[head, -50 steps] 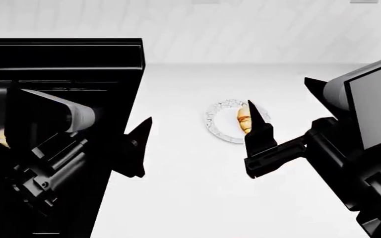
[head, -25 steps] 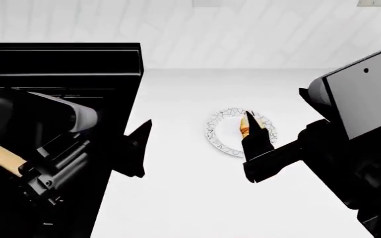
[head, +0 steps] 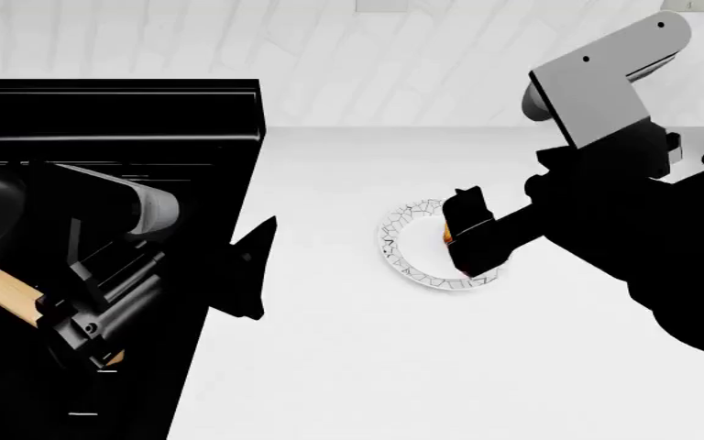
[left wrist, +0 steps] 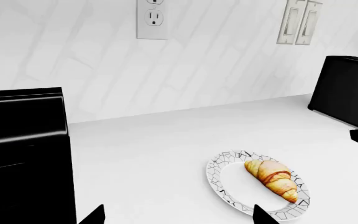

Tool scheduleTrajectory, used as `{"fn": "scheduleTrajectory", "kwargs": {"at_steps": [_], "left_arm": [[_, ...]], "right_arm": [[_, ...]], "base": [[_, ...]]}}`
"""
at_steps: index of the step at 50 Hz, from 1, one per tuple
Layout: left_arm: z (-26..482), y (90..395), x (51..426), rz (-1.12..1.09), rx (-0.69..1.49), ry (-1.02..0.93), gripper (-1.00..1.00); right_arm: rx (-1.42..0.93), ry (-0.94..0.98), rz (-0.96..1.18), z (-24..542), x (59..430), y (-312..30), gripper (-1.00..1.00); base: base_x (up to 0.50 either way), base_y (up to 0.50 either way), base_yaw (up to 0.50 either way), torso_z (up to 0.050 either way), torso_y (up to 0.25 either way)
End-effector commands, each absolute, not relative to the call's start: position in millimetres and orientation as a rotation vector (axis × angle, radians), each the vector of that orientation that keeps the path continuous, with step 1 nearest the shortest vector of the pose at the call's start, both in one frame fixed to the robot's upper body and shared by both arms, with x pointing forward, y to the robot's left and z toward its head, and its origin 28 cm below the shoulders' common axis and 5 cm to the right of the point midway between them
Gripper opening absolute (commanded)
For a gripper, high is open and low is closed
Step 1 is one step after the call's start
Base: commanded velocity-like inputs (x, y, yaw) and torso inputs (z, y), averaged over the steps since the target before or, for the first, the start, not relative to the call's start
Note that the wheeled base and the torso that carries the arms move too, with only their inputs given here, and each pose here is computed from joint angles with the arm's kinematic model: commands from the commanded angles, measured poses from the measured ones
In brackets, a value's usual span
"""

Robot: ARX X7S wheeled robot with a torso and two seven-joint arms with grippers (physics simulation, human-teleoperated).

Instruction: Pick the croissant and place it on the pan. Then turn on the stove to warm the croissant.

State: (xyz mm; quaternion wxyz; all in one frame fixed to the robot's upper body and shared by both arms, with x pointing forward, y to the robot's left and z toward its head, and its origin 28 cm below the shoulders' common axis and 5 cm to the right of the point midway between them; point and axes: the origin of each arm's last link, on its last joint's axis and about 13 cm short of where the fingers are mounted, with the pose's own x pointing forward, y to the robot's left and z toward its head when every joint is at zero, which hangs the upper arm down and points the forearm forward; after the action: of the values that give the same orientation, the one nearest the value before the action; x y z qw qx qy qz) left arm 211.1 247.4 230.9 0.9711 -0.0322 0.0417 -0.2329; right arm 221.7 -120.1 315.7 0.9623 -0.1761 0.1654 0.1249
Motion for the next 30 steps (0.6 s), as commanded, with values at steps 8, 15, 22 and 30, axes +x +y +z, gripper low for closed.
{"fn": "scheduleTrajectory", "kwargs": {"at_steps": [8,15,22,30], "left_arm": [[231,252,213,-0.463,-0.075,0.078,1.0],[227,253,218,-0.464,-0.085,0.084,1.0],[223,256,221,-0.455,-0.095,0.091,1.0],[222,258,222,-0.448,-0.097,0.091,1.0]], "right_arm": [[-0.307,0.527,0.248,340,268,-125,1.0],[-0.259,0.568,0.245,330,286,-123,1.0],[-0.172,0.594,0.267,325,299,-121,1.0],[-0.121,0.618,0.261,317,308,-123,1.0]], "base": [[0.0,0.0,0.0,0.0,0.0],[0.0,0.0,0.0,0.0,0.0],[0.0,0.0,0.0,0.0,0.0],[0.0,0.0,0.0,0.0,0.0]]}}
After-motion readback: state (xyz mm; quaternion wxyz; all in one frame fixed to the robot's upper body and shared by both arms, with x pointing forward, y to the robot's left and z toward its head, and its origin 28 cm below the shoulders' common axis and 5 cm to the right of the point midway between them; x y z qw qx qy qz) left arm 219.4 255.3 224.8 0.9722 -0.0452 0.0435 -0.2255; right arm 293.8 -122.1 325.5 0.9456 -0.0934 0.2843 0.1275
